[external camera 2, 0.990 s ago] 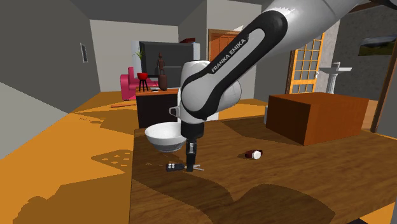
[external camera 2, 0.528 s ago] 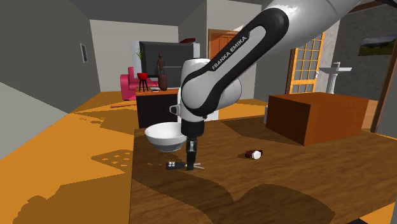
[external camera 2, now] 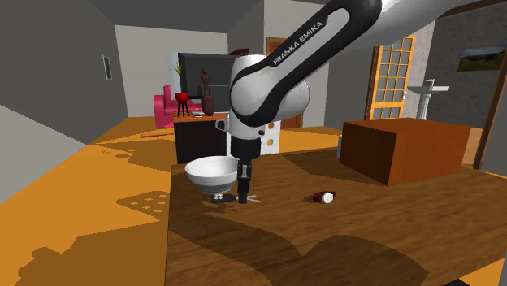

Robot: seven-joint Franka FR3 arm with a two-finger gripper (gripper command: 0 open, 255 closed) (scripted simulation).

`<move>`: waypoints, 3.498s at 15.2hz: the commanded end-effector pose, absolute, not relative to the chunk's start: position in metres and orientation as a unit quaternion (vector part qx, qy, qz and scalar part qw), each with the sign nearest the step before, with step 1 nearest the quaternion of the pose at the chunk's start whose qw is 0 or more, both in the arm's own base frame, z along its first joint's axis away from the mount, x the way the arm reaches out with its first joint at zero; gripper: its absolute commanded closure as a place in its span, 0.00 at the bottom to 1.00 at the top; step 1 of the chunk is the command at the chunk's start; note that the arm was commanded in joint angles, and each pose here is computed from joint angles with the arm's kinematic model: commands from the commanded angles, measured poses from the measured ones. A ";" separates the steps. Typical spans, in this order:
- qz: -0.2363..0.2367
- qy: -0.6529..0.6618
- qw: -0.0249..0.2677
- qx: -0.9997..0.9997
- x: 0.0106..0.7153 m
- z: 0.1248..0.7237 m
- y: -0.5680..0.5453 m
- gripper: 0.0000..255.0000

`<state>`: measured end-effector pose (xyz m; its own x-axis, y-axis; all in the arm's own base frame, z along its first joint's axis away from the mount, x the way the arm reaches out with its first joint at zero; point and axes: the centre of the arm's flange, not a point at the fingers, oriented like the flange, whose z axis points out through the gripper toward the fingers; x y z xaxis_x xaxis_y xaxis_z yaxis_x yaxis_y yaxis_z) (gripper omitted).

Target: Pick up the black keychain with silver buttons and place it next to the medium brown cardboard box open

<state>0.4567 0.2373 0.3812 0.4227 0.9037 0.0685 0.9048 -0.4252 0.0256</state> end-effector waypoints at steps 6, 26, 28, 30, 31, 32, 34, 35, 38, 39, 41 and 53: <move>-0.036 -0.536 0.008 -0.843 0.457 0.419 0.237 1.00; -0.036 -0.536 0.008 -0.843 0.457 0.525 0.237 1.00; -0.036 -0.536 0.008 -0.843 0.457 0.536 0.237 1.00; -0.036 -0.536 0.008 -0.843 0.457 0.546 0.237 1.00; -0.036 -0.536 0.008 -0.843 0.457 0.551 0.237 1.00; -0.036 -0.536 0.008 -0.843 0.457 0.557 0.237 1.00; -0.036 -0.536 0.008 -0.843 0.457 0.567 0.237 1.00; -0.036 -0.536 0.008 -0.843 0.457 0.572 0.237 1.00; -0.036 -0.536 0.008 -0.843 0.457 0.588 0.237 1.00; -0.036 -0.536 0.008 -0.843 0.457 0.594 0.237 1.00; -0.036 -0.536 0.008 -0.843 0.453 0.594 0.224 1.00; -0.036 -0.536 0.008 -0.843 0.411 0.594 0.071 1.00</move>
